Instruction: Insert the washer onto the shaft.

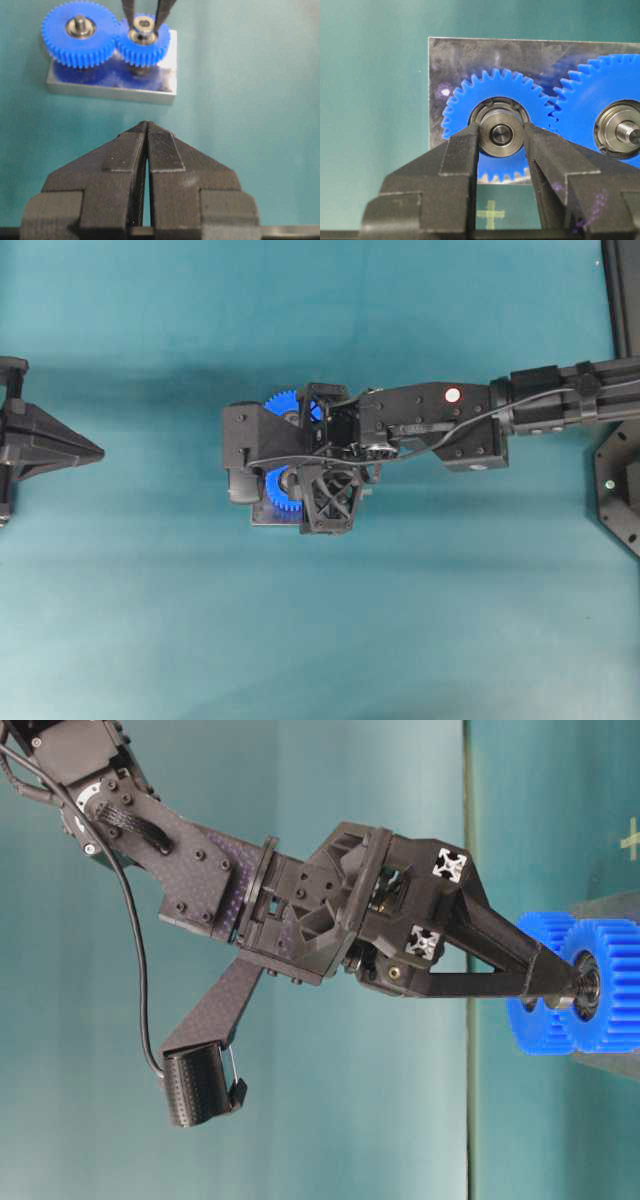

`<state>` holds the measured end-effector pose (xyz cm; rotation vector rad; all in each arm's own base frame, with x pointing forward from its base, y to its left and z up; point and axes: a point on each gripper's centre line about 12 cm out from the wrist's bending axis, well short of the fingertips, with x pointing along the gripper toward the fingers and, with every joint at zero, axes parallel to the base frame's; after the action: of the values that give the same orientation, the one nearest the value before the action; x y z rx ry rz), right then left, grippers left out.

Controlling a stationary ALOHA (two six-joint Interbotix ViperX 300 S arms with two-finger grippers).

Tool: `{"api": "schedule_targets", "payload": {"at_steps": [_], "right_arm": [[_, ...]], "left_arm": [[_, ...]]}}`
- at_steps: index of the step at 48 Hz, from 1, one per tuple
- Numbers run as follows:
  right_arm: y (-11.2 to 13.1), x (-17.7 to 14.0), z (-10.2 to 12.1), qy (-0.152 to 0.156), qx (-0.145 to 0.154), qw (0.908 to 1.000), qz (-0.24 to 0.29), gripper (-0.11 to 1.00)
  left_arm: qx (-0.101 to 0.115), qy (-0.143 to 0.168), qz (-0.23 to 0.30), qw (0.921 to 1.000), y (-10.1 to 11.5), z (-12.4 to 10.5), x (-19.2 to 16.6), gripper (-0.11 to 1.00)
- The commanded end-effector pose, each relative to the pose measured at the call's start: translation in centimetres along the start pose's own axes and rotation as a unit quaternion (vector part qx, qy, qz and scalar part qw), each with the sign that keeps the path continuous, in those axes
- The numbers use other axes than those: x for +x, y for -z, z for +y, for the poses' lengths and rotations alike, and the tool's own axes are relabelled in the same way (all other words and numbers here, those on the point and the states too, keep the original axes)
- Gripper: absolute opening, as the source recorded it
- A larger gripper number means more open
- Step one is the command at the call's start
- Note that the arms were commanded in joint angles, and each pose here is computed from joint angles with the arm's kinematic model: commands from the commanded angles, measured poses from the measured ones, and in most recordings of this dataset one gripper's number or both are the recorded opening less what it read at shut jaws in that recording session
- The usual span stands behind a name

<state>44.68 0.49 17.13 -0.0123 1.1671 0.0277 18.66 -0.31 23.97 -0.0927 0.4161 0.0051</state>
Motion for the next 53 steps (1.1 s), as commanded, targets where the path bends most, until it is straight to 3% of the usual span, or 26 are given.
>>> {"api": "schedule_targets", "payload": {"at_steps": [1,22,24,30,32,53], "right_arm": [[-0.8,-1.0,-0.2,0.002,-0.004,0.9999,-0.015,0.32],[-0.8,-1.1,-0.5,0.002,0.008,0.9999,-0.013,0.33],[-0.8,-1.2,-0.6,0.002,0.010,0.9999,-0.014,0.38],[-0.8,-1.4,-0.7,0.003,0.011,0.9998,-0.014,0.71],[-0.9,-1.5,-0.7,0.003,0.011,0.9998,-0.017,0.76],[-0.2,-5.5,-0.7,0.005,0.009,0.9993,-0.035,0.74]], "left_arm": [[0.000,0.001,-0.010,1.0000,-0.8,-0.1,-0.1,0.01],[0.000,0.001,-0.012,0.9999,-1.0,-0.1,-0.1,0.01],[0.000,0.001,-0.012,0.9999,-1.0,-0.1,-0.1,0.01],[0.000,0.001,-0.012,0.9999,-1.0,-0.1,-0.1,0.01],[0.000,0.001,-0.013,0.9999,-1.0,-0.1,-0.1,0.01],[0.000,0.002,-0.018,0.9998,-0.8,-0.1,-0.4,0.01]]}}
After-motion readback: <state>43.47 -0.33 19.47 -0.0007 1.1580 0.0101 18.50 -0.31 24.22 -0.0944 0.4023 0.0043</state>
